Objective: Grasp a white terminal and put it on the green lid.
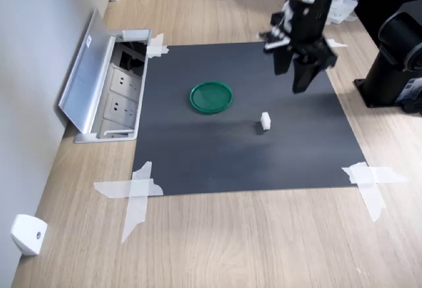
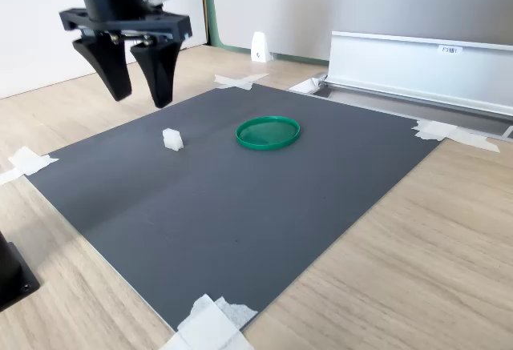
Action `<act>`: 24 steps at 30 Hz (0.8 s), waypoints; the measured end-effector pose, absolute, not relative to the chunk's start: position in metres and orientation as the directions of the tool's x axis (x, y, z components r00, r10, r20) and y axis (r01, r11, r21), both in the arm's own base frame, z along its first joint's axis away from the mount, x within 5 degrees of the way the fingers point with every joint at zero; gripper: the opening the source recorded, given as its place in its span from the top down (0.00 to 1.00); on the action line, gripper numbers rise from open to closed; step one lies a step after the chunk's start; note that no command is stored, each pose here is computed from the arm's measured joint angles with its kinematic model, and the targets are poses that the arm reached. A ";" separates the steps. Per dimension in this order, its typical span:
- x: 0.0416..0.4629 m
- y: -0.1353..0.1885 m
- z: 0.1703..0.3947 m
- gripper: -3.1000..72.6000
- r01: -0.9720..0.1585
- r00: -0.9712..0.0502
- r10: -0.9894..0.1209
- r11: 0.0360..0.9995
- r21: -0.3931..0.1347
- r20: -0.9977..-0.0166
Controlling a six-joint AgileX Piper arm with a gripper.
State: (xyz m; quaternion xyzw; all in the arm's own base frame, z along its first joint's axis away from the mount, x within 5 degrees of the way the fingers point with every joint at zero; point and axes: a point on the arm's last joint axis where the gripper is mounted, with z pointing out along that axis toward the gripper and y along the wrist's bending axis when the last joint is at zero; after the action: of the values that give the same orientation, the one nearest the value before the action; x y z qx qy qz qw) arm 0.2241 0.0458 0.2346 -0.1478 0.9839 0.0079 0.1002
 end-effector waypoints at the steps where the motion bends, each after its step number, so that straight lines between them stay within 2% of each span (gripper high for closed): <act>1: 0.227 0.049 0.231 0.16 -0.291 -0.937 -0.288 0.957 -0.017 -0.196; 5: 0.235 0.055 0.220 0.16 -0.262 -0.947 -0.258 0.965 -0.003 -0.191; 11: 0.243 0.059 0.216 0.16 -0.221 -0.950 -0.209 0.975 0.028 -0.233; 24: 0.254 0.062 0.197 0.16 -0.178 -0.964 -0.167 0.983 0.037 -0.207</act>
State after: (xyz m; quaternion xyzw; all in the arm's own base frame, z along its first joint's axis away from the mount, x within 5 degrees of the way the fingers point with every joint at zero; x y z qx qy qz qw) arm 0.2544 0.0616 0.1965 -0.0869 0.9906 0.0274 0.1022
